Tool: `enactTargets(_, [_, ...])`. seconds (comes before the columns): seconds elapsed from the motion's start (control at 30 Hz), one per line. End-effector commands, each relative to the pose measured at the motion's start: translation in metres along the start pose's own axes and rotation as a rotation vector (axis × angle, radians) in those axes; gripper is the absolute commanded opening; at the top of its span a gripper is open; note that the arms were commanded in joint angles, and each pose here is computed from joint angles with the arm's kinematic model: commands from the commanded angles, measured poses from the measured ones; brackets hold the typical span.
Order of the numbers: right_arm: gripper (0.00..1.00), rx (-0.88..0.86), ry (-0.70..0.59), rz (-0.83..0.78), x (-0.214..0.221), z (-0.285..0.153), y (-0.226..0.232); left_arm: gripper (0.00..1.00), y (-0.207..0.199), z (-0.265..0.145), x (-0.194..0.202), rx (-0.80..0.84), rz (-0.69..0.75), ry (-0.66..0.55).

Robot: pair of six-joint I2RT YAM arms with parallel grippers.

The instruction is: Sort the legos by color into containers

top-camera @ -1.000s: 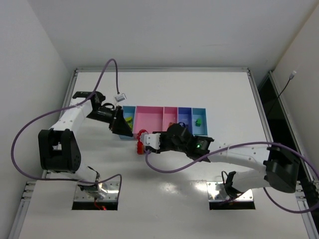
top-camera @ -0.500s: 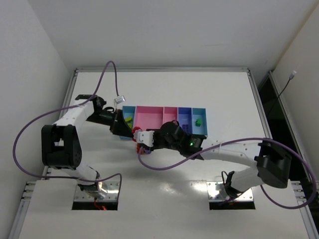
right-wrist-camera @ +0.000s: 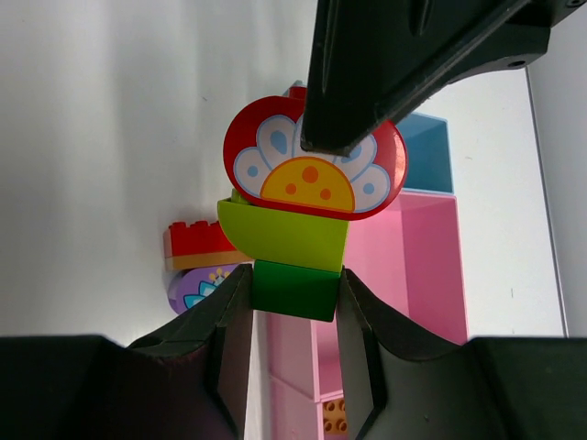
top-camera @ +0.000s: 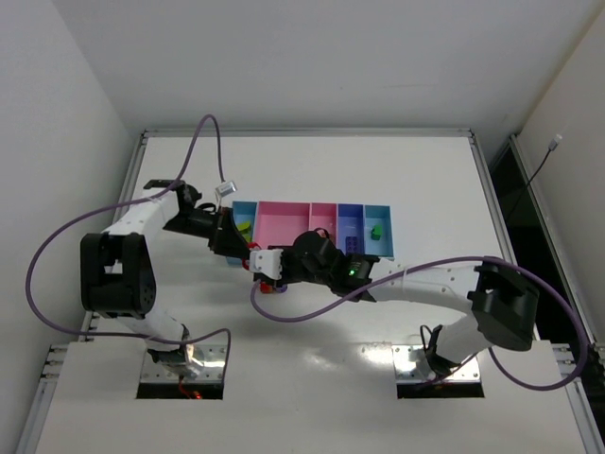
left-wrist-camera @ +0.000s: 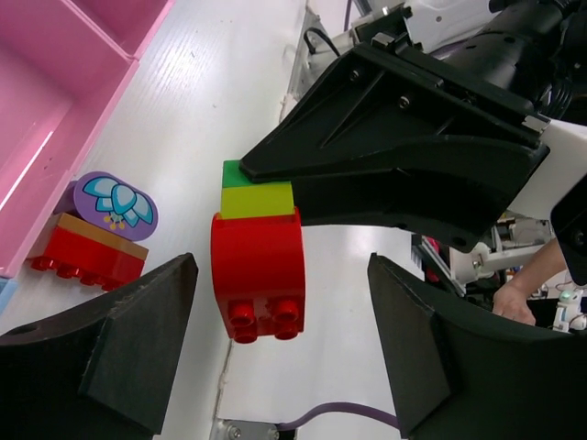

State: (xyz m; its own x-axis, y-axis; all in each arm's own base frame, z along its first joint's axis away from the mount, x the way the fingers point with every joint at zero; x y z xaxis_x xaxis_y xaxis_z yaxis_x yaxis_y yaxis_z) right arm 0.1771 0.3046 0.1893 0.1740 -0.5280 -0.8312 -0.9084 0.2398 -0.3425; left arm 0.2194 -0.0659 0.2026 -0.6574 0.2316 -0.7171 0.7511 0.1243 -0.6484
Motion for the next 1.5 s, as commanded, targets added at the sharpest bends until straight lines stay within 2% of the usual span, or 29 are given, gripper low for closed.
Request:
enactTargets(0.0, [0.0,0.048,-0.109,0.013,-0.03,0.004,-0.01,0.8,0.001,0.002,-0.002,0.028,0.035,-0.049])
enactTargets(0.23, [0.0,0.059,-0.136,0.022,-0.036,0.004,-0.013,0.57,0.0,0.012,-0.001,0.058,0.036,-0.011])
enactTargets(0.37, [0.0,0.059,-0.136,0.022,-0.036,0.004,-0.013,0.37,0.0,0.013,-0.002,0.049,0.032,0.013])
enactTargets(0.4, [0.0,0.059,-0.136,0.022,-0.036,0.004,-0.013,0.23,0.0,0.013,-0.002,0.051,0.051,0.013])
enactTargets(0.47, [0.0,0.054,-0.128,0.031,-0.031,0.002,-0.01,0.15,-0.001,0.013,0.0,0.052,0.059,0.013])
enactTargets(0.83, [0.0,0.055,-0.02,0.087,0.003,-0.029,0.004,0.11,-0.006,-0.004,0.006,-0.012,0.052,-0.062])
enactTargets(1.07, [0.0,0.042,0.015,0.087,0.015,-0.044,0.009,0.11,-0.005,-0.007,0.007,-0.025,0.049,-0.061])
enactTargets(1.2, [0.0,0.129,0.051,0.128,0.021,-0.053,-0.004,0.11,-0.005,-0.01,0.004,-0.041,0.074,-0.06])
enactTargets(1.3, [0.0,0.228,0.085,0.226,0.025,-0.06,-0.014,0.11,-0.009,-0.014,0.003,-0.062,0.109,-0.062])
enactTargets(1.4, [0.0,0.4,0.147,0.399,0.034,-0.07,-0.037,0.11,-0.008,-0.02,-0.002,-0.113,0.117,-0.073])
enactTargets(1.47, [0.0,0.522,0.197,0.545,0.045,-0.082,-0.059,0.11,-0.002,-0.026,-0.011,-0.198,0.189,-0.065])
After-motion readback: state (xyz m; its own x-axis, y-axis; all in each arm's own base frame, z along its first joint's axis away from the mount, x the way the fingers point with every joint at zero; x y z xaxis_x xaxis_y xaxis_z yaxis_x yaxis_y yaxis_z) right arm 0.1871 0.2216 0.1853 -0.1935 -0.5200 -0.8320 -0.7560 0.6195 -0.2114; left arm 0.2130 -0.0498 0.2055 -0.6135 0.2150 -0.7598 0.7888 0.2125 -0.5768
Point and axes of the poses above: each gripper's point midway between its finger pads, its own z axis out along the fingers, its own y axis along the line the jaws close on, x = y × z, the point moved 10 cm from there along -z, back along the fingers, and after that the axes turned 13 degrees about z, right-handed, at the moved point
